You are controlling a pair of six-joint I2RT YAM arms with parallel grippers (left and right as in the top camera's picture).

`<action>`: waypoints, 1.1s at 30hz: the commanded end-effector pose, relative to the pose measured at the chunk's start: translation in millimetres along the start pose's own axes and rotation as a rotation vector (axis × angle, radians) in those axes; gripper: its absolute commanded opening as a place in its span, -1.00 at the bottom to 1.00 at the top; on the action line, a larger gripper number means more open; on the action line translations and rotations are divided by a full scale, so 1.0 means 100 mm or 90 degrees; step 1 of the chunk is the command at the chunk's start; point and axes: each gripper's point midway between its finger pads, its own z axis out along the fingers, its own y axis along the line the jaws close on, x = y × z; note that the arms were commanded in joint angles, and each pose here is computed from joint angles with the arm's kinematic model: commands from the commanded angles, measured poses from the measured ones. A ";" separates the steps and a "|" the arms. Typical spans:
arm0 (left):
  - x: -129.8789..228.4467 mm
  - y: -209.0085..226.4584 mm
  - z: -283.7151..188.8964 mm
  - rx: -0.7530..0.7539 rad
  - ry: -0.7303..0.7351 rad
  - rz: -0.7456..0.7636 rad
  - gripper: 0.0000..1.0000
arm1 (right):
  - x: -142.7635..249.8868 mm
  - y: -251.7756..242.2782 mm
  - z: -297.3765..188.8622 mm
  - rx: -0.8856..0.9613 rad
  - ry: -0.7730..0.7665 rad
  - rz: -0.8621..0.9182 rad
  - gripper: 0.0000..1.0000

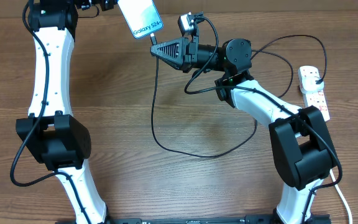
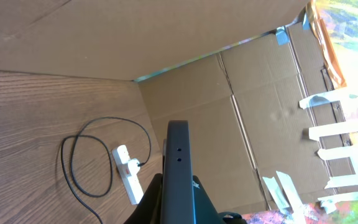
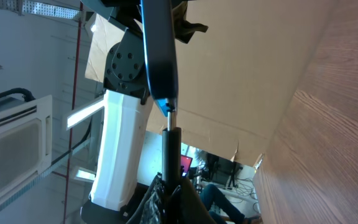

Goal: Plug charger to phone and switch on socket
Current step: 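Push the plug upward into the phone's port with the right gripper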

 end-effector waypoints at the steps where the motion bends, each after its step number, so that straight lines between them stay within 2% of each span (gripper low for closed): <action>1: 0.06 -0.11 0.05 0.015 0.017 0.018 -0.91 | 0.00 0.05 0.03 -0.007 0.002 -0.013 -0.92; 33: 0.17 -0.16 0.23 0.023 0.037 0.025 -0.91 | 0.00 0.05 0.03 -0.007 0.003 -0.005 -0.92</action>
